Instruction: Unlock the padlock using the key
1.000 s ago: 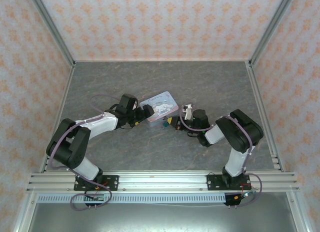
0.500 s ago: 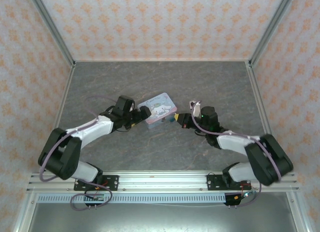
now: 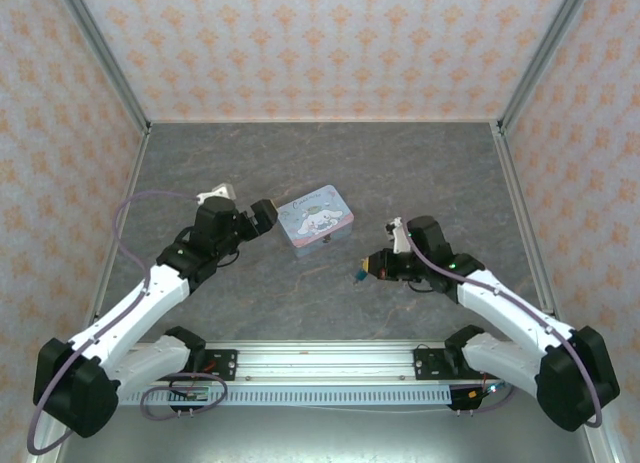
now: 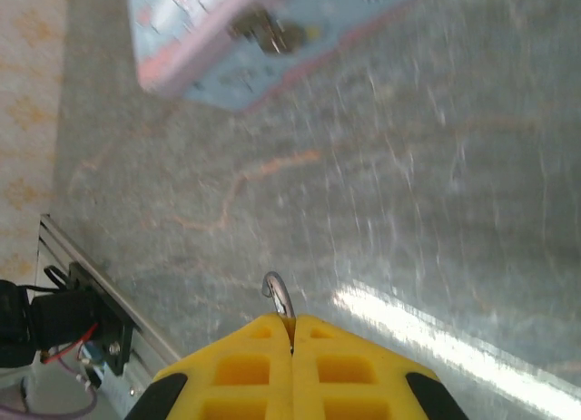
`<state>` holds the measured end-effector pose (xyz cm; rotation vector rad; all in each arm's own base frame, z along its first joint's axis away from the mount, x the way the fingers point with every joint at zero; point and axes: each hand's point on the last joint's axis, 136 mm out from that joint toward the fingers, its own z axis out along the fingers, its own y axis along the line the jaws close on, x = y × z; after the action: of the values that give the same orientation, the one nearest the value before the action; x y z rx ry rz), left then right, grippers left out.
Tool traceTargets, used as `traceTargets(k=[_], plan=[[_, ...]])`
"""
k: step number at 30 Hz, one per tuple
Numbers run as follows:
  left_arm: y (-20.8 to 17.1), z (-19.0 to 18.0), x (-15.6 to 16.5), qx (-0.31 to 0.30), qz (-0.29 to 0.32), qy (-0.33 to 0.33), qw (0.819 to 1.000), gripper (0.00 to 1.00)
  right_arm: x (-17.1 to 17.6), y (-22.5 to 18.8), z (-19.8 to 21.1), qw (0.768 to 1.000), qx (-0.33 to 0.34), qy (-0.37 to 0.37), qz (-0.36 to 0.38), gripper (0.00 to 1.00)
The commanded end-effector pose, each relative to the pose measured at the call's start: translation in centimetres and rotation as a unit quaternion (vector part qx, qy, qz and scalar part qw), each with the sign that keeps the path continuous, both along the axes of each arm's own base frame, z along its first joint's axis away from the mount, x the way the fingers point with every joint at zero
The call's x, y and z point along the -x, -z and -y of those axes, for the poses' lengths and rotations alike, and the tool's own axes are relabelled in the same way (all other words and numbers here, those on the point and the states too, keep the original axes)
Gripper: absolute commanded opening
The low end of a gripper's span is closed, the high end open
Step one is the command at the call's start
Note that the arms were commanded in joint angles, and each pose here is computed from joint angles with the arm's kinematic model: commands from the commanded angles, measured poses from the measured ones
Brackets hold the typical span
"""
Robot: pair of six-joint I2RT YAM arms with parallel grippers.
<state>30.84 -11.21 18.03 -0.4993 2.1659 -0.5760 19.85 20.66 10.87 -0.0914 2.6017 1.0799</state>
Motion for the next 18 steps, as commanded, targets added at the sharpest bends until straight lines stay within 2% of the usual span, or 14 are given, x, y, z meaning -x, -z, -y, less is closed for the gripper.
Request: traceTargets(k=[1, 14, 18], plan=[[1.0, -1.4, 1.1, -0.041, -0.009, -0.011, 0.999, 1.0, 2.2, 2.8, 0.3, 0.995, 0.024, 0.011, -0.093, 0.0], [1.7, -1.6, 2.4, -0.02, -0.021, -0.014, 0.999, 1.0, -1.9, 7.3, -0.2, 0.987, 0.091, 0.05, -0.124, 0.01], [1.6, -1.8, 2.7, -0.022, -0.022, -0.015, 0.999, 1.0, -2.9, 7.6, 0.2, 0.986, 0.111, 0.058, -0.108, 0.18]])
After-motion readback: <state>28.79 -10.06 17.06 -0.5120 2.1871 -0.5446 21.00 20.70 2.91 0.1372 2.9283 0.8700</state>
